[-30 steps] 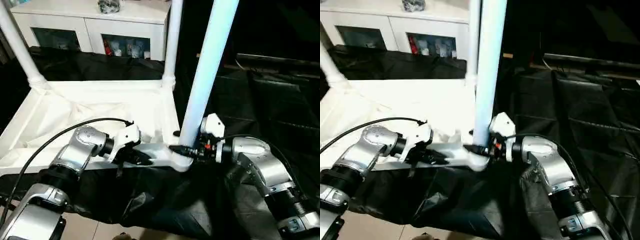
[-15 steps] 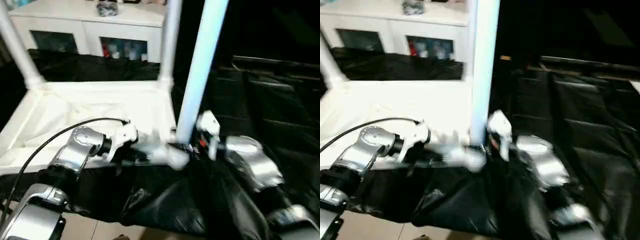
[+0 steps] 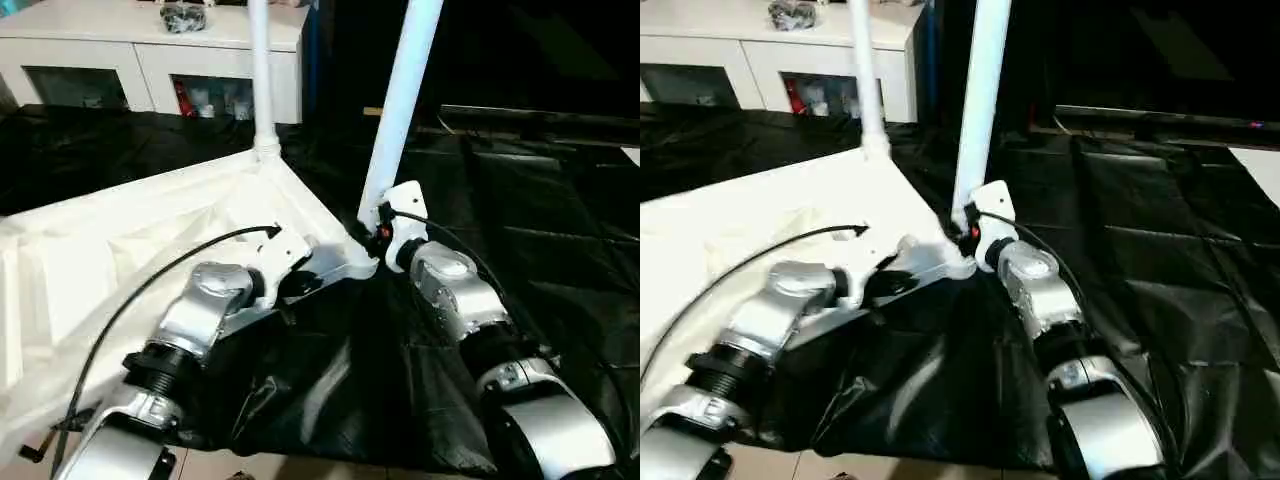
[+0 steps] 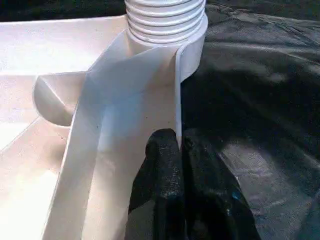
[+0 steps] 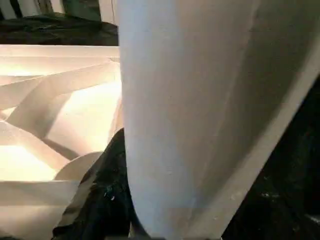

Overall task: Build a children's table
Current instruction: Insert table leg to table base

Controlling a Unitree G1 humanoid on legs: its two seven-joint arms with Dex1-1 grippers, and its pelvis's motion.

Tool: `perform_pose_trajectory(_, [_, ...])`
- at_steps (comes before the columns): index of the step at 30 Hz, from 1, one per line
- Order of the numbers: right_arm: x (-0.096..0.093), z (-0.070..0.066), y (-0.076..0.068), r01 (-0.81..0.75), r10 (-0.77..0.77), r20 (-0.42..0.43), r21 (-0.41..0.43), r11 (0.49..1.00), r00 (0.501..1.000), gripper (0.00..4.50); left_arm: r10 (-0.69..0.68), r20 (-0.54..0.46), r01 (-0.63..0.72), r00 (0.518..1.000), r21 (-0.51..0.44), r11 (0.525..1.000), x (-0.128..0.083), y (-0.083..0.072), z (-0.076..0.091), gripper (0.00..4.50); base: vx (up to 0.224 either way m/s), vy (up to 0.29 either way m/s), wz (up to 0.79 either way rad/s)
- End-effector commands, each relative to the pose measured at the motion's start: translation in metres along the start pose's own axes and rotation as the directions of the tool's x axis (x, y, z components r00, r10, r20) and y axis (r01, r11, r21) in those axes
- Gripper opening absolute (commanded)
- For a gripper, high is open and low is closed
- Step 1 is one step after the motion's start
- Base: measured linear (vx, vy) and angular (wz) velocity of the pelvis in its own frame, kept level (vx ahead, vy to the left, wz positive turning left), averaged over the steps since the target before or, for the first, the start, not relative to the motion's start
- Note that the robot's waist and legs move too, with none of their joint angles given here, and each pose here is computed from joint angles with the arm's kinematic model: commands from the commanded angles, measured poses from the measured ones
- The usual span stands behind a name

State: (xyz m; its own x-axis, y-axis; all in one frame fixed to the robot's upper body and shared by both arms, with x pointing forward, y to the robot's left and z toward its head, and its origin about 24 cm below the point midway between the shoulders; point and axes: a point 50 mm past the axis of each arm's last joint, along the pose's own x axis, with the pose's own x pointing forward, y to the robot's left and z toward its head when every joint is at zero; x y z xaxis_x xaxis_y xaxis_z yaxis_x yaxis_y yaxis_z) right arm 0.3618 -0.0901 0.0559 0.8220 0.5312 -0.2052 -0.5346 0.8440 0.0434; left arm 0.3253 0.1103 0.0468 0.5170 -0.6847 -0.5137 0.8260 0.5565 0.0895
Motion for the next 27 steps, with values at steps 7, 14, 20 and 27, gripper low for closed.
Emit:
perform_pose_trajectory(7, [-0.004, -0.055, 0.022, -0.084, 0.1, -0.185, 0.089, 0.992, 0.978, 2.23, 0.021, 0.033, -0.023, 0.999, 0.077, 0.997, -0.003, -0.001, 0.019, 0.0, 0.0, 0.0, 0.0])
perform_pose_trajectory(14, [-0.007, -0.038, 0.021, -0.214, 0.219, -0.075, 0.07, 0.974, 0.973, 2.93, -0.058, 0.041, 0.053, 0.997, 0.118, 0.992, -0.009, 0.001, 0.017, 0.0, 0.0, 0.0, 0.0])
perform_pose_trajectory(20, [-0.017, -0.034, 0.019, -0.354, 0.352, -0.074, -0.028, 0.935, 0.933, 3.1, -0.221, 0.055, 0.21, 0.974, 0.153, 0.966, -0.019, 0.0, 0.014, 0.0, 0.0, 0.0, 0.0])
perform_pose_trajectory(27, [-0.042, -0.04, 0.016, -0.566, 0.546, -0.169, -0.112, 0.817, 0.821, 3.1, -0.337, 0.034, 0.325, 0.941, 0.186, 0.927, -0.028, 0.005, 0.011, 0.0, 0.0, 0.0, 0.0])
